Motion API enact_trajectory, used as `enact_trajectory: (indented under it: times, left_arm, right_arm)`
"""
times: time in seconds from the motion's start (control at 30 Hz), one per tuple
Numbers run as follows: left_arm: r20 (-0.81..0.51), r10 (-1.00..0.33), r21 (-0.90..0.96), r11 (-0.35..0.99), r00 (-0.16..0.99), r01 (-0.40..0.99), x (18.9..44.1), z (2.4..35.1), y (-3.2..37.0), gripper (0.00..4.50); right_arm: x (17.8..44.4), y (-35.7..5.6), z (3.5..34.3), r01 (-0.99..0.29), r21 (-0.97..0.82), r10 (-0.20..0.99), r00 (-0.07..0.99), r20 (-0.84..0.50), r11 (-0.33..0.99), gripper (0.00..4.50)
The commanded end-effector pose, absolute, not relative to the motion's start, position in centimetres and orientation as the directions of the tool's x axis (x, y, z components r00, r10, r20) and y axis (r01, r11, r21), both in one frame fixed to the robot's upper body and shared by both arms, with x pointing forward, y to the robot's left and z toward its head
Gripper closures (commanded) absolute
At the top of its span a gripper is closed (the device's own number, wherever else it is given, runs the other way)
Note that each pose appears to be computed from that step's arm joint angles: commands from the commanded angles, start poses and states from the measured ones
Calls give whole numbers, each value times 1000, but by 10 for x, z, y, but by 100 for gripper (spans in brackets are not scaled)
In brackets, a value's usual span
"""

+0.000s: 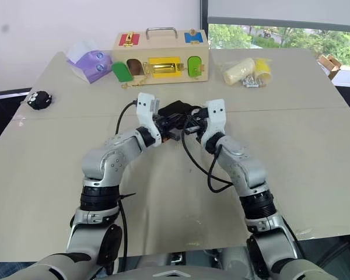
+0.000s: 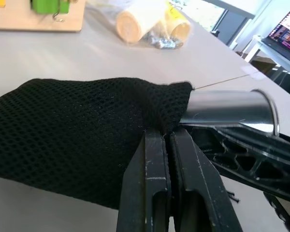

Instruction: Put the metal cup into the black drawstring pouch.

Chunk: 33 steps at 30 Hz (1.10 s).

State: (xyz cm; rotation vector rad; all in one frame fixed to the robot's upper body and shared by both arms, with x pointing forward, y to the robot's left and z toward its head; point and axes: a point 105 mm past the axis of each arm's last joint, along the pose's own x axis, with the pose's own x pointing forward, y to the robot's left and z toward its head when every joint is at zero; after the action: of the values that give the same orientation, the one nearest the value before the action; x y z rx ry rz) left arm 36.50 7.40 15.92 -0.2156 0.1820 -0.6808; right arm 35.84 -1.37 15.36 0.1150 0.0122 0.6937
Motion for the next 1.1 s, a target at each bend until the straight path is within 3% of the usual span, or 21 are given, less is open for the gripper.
enact_trajectory:
  times: [0.03,0.17,0.33,0.73,0.9,1.0,1.1]
  left_arm:
    - [-7,-716,-257,676,699,690,353,182,51,450]
    - [-5,-712,-262,679,702,686,354,182,51,450]
    - [-2,-711,-265,679,703,685,355,182,51,450]
    - [6,-710,-269,678,705,685,355,181,49,450]
    - [5,-709,-266,679,705,684,355,181,49,450]
    - [6,-706,-272,680,708,681,356,181,50,450]
    - [9,-702,-283,681,712,675,357,180,50,450]
  right_arm:
    - [355,3,162,-693,-118,702,710,53,711,446]
    - [354,0,147,-688,-362,735,678,-10,630,446]
    - [357,-5,141,-658,-503,740,671,-52,561,446]
    - [358,-5,134,-576,-730,740,656,-146,367,446]
    - [362,-11,131,-567,-732,721,676,-152,378,446]
    - [360,-12,136,-554,-736,729,674,-123,389,354]
    - [357,-13,145,-551,-712,736,673,-71,436,212]
